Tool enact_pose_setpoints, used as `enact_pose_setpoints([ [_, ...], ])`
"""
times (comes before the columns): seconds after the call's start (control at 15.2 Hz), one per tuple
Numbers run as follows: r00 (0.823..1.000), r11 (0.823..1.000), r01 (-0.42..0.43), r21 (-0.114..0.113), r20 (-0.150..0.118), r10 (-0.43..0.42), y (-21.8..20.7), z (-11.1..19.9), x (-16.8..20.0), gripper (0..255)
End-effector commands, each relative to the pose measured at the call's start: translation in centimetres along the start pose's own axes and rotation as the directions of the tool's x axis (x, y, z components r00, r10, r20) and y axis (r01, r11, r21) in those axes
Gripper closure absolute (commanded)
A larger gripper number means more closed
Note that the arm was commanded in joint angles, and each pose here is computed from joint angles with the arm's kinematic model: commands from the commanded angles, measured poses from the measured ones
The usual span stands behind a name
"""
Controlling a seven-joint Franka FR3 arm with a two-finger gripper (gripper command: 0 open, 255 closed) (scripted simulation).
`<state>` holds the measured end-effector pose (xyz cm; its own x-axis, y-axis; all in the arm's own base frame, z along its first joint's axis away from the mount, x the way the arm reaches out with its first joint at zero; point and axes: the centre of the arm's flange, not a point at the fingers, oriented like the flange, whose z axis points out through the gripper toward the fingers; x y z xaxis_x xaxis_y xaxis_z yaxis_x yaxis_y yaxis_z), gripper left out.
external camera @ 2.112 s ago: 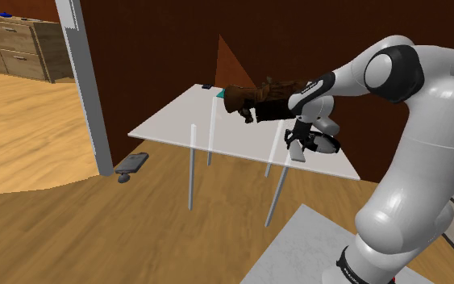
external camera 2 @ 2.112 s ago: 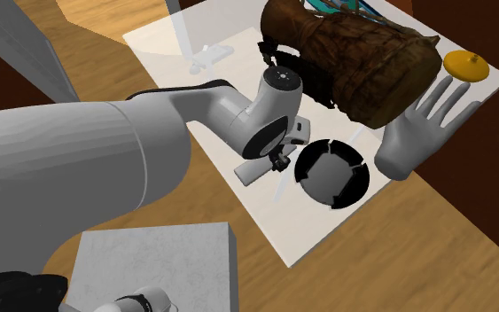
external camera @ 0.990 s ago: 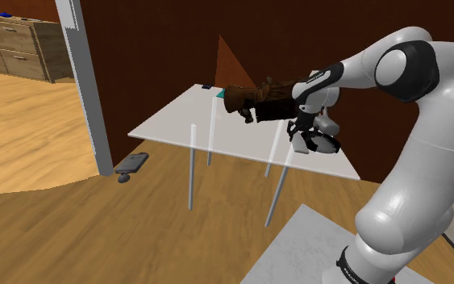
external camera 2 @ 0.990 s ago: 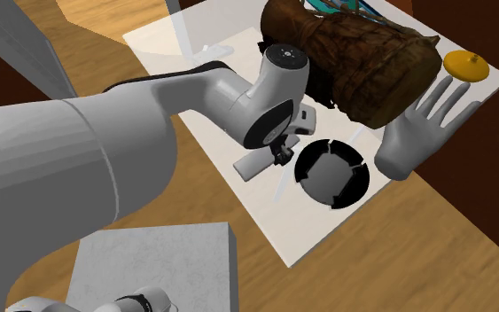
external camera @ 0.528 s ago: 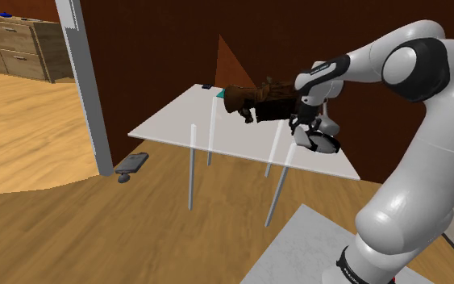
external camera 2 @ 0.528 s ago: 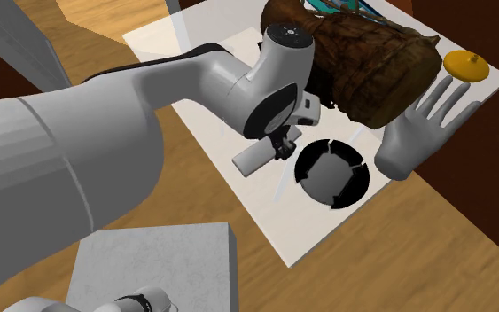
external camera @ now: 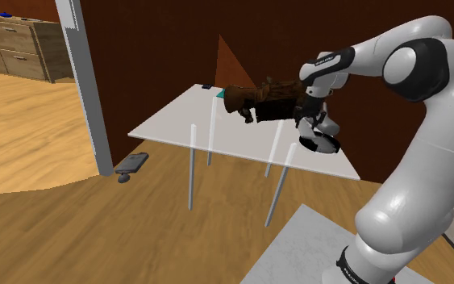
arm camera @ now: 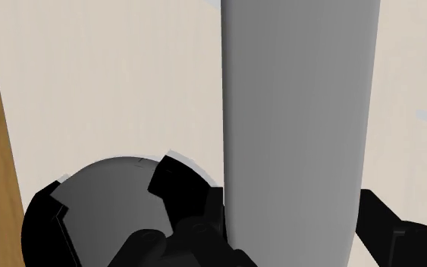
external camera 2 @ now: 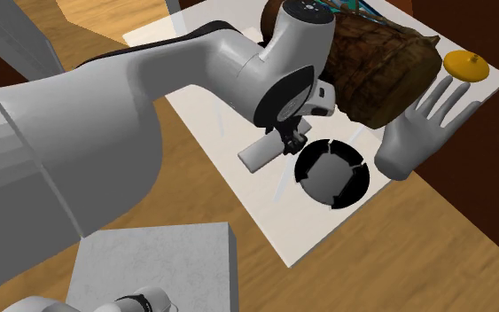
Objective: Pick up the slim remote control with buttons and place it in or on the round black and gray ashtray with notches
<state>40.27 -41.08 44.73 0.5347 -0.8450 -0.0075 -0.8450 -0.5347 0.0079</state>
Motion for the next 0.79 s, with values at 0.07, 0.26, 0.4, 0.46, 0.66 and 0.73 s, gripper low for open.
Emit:
enact_pose_setpoints([
  [0.07,1.0,1.0,0.001,0.0,0.0,-0.001,2.7,-0.2,2.3,255],
  [0.26,1.0,1.0,0.001,0.0,0.0,-0.001,5.6,-0.2,4.9,255],
  [0.4,1.0,1.0,0.001,0.0,0.0,-0.001,7.6,-0.3,6.7,255],
  [0.46,1.0,1.0,0.001,0.0,0.0,-0.001,8.6,-0.3,7.5,255],
  [0.66,1.0,1.0,0.001,0.0,0.0,-0.001,11.5,-0.3,10.2,255],
  [0.73,1.0,1.0,0.001,0.0,0.0,-0.001,12.5,-0.3,11.1,255],
])
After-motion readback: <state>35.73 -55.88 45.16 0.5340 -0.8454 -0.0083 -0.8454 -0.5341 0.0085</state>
